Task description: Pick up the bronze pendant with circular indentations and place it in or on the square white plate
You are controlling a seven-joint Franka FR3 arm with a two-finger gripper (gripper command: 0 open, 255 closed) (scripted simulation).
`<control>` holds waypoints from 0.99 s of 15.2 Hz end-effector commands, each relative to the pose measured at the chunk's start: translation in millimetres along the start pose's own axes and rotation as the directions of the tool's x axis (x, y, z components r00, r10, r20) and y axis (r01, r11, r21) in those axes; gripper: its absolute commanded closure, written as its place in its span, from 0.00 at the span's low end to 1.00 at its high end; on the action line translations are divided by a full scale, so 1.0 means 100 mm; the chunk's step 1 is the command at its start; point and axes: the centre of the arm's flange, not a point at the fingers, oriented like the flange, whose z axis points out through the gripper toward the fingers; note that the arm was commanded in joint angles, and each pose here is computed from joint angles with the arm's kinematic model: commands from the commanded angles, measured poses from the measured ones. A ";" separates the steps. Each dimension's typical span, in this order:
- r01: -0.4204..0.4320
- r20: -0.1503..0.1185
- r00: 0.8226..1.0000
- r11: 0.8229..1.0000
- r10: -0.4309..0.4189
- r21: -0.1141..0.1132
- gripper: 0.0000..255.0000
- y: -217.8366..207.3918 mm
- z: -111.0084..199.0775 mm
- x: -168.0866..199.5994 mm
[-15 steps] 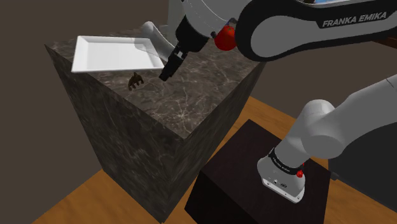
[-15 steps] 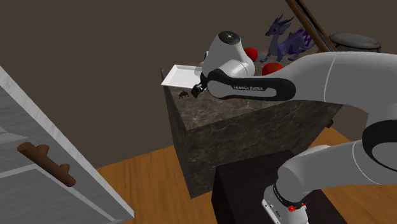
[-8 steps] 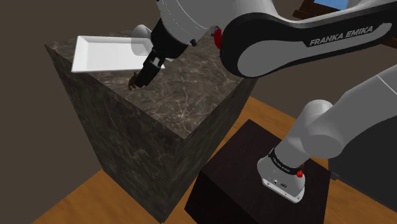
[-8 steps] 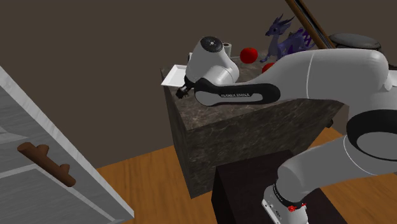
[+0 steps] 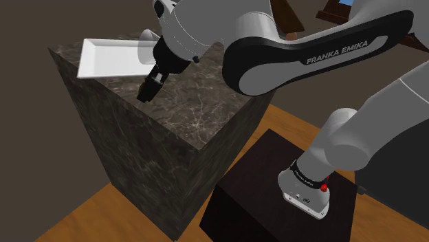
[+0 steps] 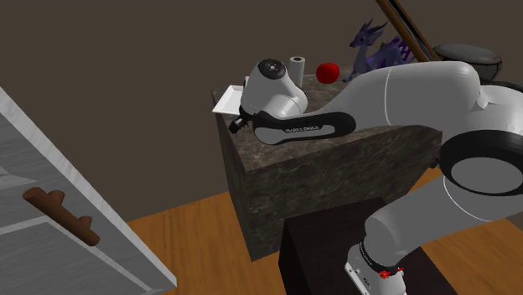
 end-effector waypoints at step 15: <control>0.000 -0.001 1.000 1.000 0.000 0.000 1.00 0.00 0.01 0.00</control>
